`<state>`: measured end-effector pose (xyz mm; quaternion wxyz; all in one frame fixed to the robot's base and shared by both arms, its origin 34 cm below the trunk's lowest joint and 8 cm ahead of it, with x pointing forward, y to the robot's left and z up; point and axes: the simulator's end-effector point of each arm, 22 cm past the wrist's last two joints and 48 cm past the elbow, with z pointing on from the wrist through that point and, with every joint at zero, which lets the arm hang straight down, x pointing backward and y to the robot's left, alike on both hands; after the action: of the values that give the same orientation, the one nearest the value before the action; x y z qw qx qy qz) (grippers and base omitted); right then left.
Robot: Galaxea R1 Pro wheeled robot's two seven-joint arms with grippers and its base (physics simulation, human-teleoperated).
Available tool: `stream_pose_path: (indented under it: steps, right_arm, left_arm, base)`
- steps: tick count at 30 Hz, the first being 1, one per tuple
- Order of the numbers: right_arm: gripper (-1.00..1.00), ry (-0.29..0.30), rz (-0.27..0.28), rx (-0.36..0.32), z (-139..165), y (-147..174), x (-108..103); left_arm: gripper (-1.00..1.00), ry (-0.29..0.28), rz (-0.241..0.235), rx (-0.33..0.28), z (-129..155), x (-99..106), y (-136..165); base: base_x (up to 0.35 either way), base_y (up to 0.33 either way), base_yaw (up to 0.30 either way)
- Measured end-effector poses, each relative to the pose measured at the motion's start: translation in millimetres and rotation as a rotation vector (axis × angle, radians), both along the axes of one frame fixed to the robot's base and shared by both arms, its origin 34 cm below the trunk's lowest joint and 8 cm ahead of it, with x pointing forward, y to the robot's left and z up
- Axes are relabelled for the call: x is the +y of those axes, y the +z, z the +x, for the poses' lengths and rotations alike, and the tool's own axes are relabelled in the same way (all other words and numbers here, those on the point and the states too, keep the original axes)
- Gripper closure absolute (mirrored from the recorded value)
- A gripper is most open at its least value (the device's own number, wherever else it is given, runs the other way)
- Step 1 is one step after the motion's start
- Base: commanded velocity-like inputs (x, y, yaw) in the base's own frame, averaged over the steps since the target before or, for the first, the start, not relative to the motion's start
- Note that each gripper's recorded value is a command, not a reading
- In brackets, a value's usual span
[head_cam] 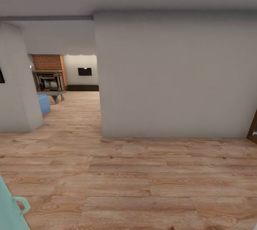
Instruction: Move the two storage containers from the living room to the garage. In the garage, place one container on the floor and stack the other container on top of it (either order is fine).
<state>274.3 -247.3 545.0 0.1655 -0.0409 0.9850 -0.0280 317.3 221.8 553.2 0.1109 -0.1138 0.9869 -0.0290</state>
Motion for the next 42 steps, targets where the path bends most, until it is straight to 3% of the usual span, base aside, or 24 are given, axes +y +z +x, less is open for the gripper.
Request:
stream_pose_path:
  steps: [7,14,42]
  right_arm:
    - [-1.0,-0.014,0.009,0.0,0,0,5]
    - [-1.0,-0.028,0.009,0.003,-1,0,2]
    - [-1.0,-0.006,0.016,0.001,0,0,8]
  left_arm:
    - [-1.0,0.0,-0.001,-0.002,0,-1,0]
    - [-1.0,0.012,0.007,-0.047,10,0,3]
    - [-1.0,0.013,0.008,-0.042,9,2,2]
  base:
    - [0.331,0.0,0.0]
    - [0.332,0.0,0.0]
    - [0.332,0.0,0.001]
